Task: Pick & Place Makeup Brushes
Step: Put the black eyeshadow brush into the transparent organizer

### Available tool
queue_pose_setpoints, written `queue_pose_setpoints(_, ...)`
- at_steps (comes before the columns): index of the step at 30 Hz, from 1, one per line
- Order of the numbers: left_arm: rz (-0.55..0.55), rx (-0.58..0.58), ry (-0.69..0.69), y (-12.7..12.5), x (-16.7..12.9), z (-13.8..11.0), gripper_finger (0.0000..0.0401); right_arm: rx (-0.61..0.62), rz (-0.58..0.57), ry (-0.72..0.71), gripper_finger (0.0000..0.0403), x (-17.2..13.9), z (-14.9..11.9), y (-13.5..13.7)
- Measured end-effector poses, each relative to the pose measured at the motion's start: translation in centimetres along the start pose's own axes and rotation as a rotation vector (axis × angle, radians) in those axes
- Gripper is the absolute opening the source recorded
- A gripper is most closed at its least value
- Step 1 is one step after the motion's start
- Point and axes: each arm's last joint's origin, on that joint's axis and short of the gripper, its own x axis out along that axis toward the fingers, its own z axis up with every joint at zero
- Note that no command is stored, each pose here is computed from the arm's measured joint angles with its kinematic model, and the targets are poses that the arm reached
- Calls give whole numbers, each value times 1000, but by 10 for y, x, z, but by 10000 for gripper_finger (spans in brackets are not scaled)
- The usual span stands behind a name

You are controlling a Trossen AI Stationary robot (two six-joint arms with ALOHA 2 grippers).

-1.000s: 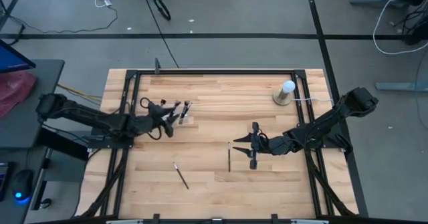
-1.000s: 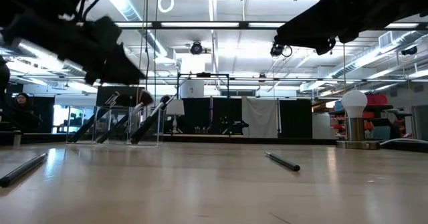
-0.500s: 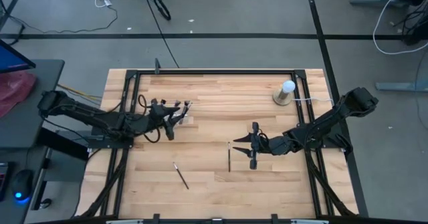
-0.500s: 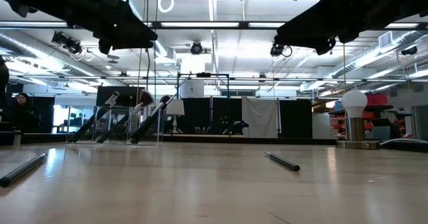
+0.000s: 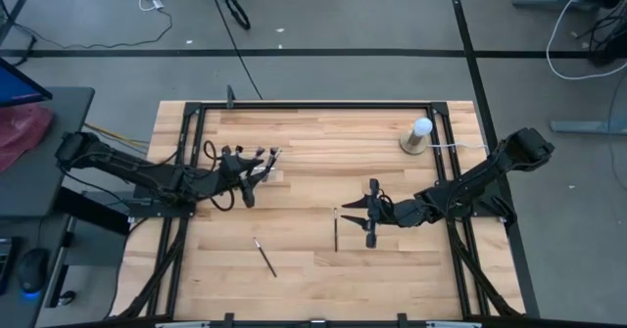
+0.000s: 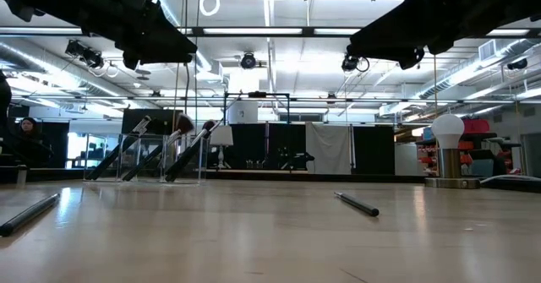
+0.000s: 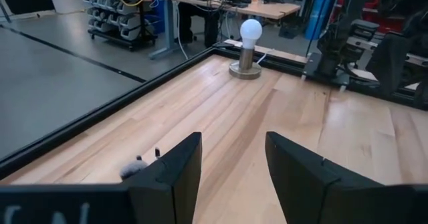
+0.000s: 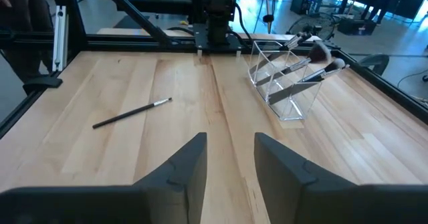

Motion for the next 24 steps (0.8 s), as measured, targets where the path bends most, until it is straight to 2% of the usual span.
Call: queue_pose_setpoints(24, -2, -20, -1, 0, 0, 0, 172, 1, 0, 0, 125, 0, 0, 0)
